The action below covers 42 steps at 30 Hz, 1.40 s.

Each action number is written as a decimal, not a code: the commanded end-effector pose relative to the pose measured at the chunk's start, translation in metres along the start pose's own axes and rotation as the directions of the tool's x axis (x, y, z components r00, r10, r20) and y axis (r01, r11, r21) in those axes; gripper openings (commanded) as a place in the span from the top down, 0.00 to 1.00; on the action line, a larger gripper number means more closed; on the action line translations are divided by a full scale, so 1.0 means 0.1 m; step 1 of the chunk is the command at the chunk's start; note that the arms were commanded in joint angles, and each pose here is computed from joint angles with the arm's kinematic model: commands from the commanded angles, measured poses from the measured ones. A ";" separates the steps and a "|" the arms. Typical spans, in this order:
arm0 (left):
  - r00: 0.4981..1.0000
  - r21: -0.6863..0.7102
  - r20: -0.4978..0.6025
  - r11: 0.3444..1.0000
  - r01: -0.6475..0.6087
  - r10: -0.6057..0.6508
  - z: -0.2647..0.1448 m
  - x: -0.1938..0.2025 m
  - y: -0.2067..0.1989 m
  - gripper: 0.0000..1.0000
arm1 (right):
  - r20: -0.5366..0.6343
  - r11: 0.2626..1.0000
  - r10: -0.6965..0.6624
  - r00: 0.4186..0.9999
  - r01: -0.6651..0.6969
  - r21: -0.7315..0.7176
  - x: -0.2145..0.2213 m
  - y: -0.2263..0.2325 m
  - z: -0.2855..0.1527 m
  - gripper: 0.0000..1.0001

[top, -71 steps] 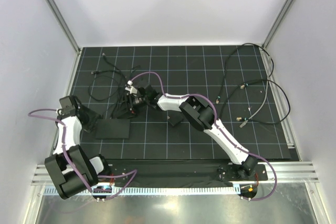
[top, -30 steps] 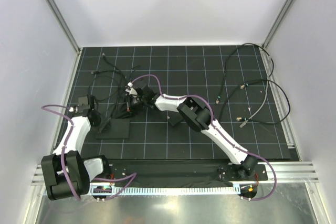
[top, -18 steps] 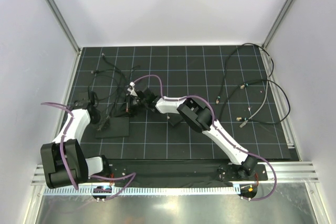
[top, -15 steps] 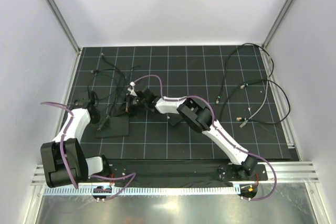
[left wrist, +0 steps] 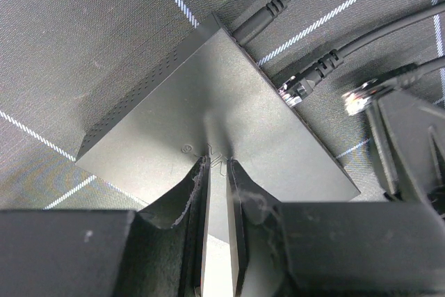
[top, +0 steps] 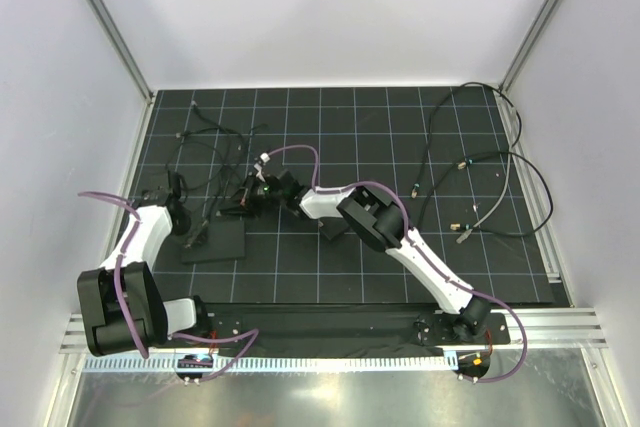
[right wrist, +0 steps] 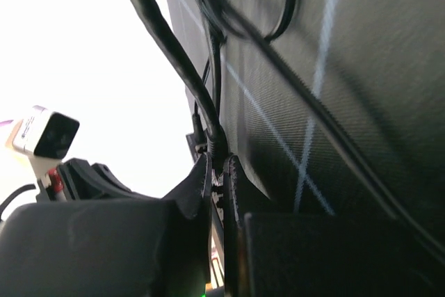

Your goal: Pull the plug from the switch port

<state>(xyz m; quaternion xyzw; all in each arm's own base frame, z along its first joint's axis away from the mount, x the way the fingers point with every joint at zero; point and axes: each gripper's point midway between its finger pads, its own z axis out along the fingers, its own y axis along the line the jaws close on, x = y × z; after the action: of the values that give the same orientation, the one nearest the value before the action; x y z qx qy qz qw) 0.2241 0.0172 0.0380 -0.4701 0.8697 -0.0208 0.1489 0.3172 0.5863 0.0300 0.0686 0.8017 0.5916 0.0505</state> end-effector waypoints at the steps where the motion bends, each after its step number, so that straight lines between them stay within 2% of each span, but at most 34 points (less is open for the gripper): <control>1: 0.998 -0.090 -0.050 0.995 -0.043 0.038 0.07 0.15 0.23 0.81 | 0.101 0.989 0.026 0.995 -0.040 0.142 -0.31 -0.45 -0.02 0.99; 3: 0.998 -0.065 -0.043 0.997 -0.047 0.045 0.05 0.13 0.18 0.80 | 0.079 0.985 -0.047 0.996 0.033 0.169 -0.32 -0.43 -0.06 0.99; 4: 0.998 -0.050 -0.039 0.997 -0.052 0.050 0.04 0.13 0.16 0.78 | 0.071 0.984 -0.093 0.993 0.081 0.159 -0.32 -0.24 -0.11 0.99; 7: 0.998 -0.010 -0.021 0.998 -0.059 0.059 -0.01 0.09 0.09 0.73 | 0.029 0.946 -0.245 0.969 0.232 0.228 -0.28 -0.15 -0.30 0.99; 8: 0.998 -0.003 -0.015 0.998 -0.060 0.060 -0.02 0.08 0.08 0.71 | 0.034 0.937 -0.295 0.955 0.282 0.206 -0.29 0.13 -0.41 0.99; 9: 0.998 0.007 -0.012 0.998 -0.061 0.061 -0.04 0.08 0.06 0.71 | 0.005 0.911 -0.349 0.937 0.337 0.237 -0.25 0.12 -0.51 0.99; 11: 0.998 0.034 0.007 0.998 -0.061 0.061 -0.09 0.05 0.02 0.70 | -0.008 0.890 -0.410 0.912 0.402 0.215 -0.20 0.45 -0.69 0.99; 14: 0.997 0.071 0.042 0.995 -0.070 0.067 -0.16 0.02 -0.03 0.70 | -0.062 0.830 -0.503 0.862 0.502 0.243 -0.18 0.63 -0.92 0.99; 16: 0.996 0.099 0.050 0.992 -0.084 0.079 -0.19 0.02 -0.09 0.70 | -0.048 0.791 -0.576 0.816 0.571 0.220 -0.23 0.96 -1.09 0.99; 18: 0.994 0.120 0.066 0.988 -0.100 0.092 -0.23 0.02 -0.14 0.70 | -0.022 0.780 -0.597 0.802 0.587 0.215 -0.34 1.22 -1.33 0.99; 24: 0.991 0.160 0.073 0.980 -0.120 0.109 -0.25 0.06 -0.21 0.70 | 0.128 0.787 -0.589 0.798 0.529 0.317 -1.05 1.53 -2.22 0.99; 25: 0.991 0.163 0.073 0.979 -0.124 0.113 -0.24 0.07 -0.21 0.70 | 0.162 0.785 -0.597 0.786 0.531 0.318 -1.11 1.67 -2.41 0.99; 29: 0.991 0.209 0.060 0.969 -0.132 0.122 -0.26 0.13 -0.27 0.70 | 0.244 0.774 -0.612 0.753 0.505 0.382 -1.46 1.79 -3.07 0.99; 32: 0.989 0.230 0.074 0.962 -0.144 0.131 -0.29 0.15 -0.30 0.70 | 0.329 0.795 -0.588 0.739 0.451 0.406 -1.71 1.80 -3.57 0.99; 34: 0.987 0.248 0.086 0.957 -0.151 0.134 -0.33 0.15 -0.32 0.70 | 0.369 0.821 -0.543 0.754 0.386 0.420 -1.86 1.60 -3.84 0.99; 35: 0.986 0.254 0.093 0.955 -0.156 0.136 -0.34 0.15 -0.34 0.70 | 0.394 0.825 -0.543 0.742 0.382 0.416 -1.89 1.62 -3.97 0.99; 37: 0.986 0.262 0.093 0.952 -0.161 0.141 -0.34 0.16 -0.35 0.70 | 0.425 0.854 -0.481 0.767 0.301 0.424 -1.97 1.33 -4.18 0.99; 38: 0.985 0.265 0.093 0.951 -0.162 0.142 -0.34 0.16 -0.36 0.70 | 0.440 0.864 -0.475 0.762 0.310 0.396 -1.95 1.35 -4.25 0.99; 39: 0.986 0.266 0.089 0.950 -0.162 0.143 -0.34 0.17 -0.36 0.70 | 0.435 0.881 -0.427 0.792 0.258 0.395 -1.90 1.07 -4.25 0.99; 42: 0.985 0.274 0.085 0.947 -0.168 0.151 -0.34 0.18 -0.38 0.70 | 0.485 0.911 -0.334 0.808 0.145 0.385 -1.84 0.66 -4.44 0.99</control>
<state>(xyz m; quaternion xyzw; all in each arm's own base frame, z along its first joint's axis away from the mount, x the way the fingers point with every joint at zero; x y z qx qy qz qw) 0.2295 -0.0179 0.0688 -0.3885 0.8871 -0.1011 0.2277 0.4463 0.1625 0.2391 0.1134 0.8487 0.3707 0.3599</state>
